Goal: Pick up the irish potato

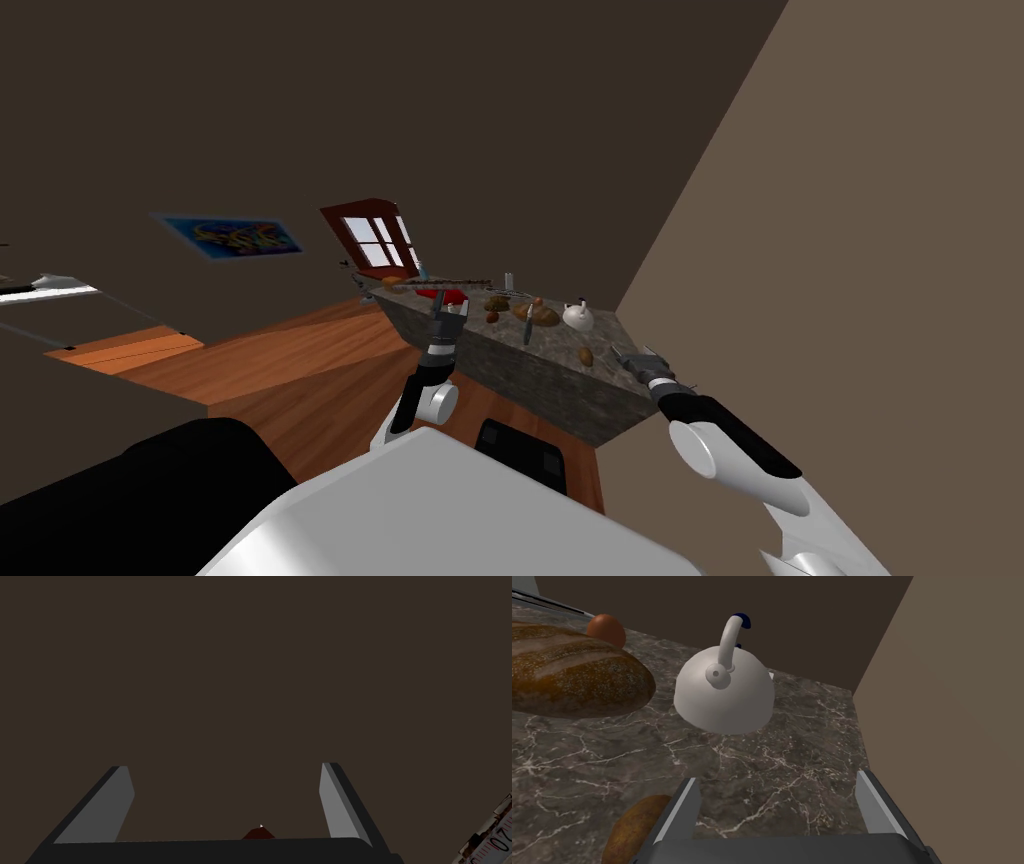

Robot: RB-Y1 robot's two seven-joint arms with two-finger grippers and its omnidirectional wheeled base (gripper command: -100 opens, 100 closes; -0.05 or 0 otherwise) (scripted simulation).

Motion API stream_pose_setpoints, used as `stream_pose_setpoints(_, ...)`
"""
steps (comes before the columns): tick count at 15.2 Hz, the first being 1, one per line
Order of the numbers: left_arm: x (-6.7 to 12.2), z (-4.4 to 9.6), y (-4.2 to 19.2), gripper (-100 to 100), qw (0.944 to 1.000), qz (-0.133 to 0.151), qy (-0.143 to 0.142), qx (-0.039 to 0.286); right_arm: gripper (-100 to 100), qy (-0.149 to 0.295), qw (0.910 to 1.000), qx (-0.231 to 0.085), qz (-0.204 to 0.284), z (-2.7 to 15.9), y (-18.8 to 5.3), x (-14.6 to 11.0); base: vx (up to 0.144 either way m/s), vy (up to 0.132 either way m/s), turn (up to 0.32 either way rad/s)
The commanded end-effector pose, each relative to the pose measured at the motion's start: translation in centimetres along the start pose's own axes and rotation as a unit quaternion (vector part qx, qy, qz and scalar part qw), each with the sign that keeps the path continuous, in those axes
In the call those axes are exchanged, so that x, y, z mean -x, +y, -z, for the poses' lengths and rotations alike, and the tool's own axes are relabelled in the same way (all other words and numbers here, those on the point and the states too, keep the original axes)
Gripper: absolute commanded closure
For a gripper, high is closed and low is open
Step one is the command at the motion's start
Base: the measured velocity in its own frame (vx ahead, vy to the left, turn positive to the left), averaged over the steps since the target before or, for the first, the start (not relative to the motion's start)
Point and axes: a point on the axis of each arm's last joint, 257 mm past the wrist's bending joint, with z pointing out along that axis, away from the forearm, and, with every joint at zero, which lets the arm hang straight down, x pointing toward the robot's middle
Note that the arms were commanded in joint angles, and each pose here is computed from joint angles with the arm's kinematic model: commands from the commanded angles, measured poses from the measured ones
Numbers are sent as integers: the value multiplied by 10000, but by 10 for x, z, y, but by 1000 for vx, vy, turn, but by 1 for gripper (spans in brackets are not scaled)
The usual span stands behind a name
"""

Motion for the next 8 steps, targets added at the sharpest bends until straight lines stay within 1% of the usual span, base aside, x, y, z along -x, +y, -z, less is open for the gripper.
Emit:
stream_pose_setpoints(1, 0, 0, 0, 0, 10000, 0, 0, 0, -100, -198, 9994, -61, -282, -3, 1, 9, -7, 5, 124)
stream_pose_setpoints(3, 0, 0, 0, 0, 10000, 0, 0, 0, -100, -199, 9990, -58, -403, -3, 1, 9, -2, 1, 25)
stream_pose_setpoints(4, 0, 0, 0, 0, 10000, 0, 0, 0, -100, -412, 9972, -114, -619, -6, 4, 18, -5, 5, 96)
stream_pose_setpoints(6, 0, 0, 0, 0, 10000, 0, 0, 0, -100, -430, 9959, -111, -788, -6, 3, 18, -5, 2, 88)
stream_pose_setpoints(7, 0, 0, 0, 0, 10000, 0, 0, 0, -100, -635, 9932, -157, -964, -9, 6, 27, -6, 4, 86)
stream_pose_setpoints(8, 0, 0, 0, 0, 10000, 0, 0, 0, -100, -658, 9920, -156, -1063, -9, 5, 28, -7, 5, 124)
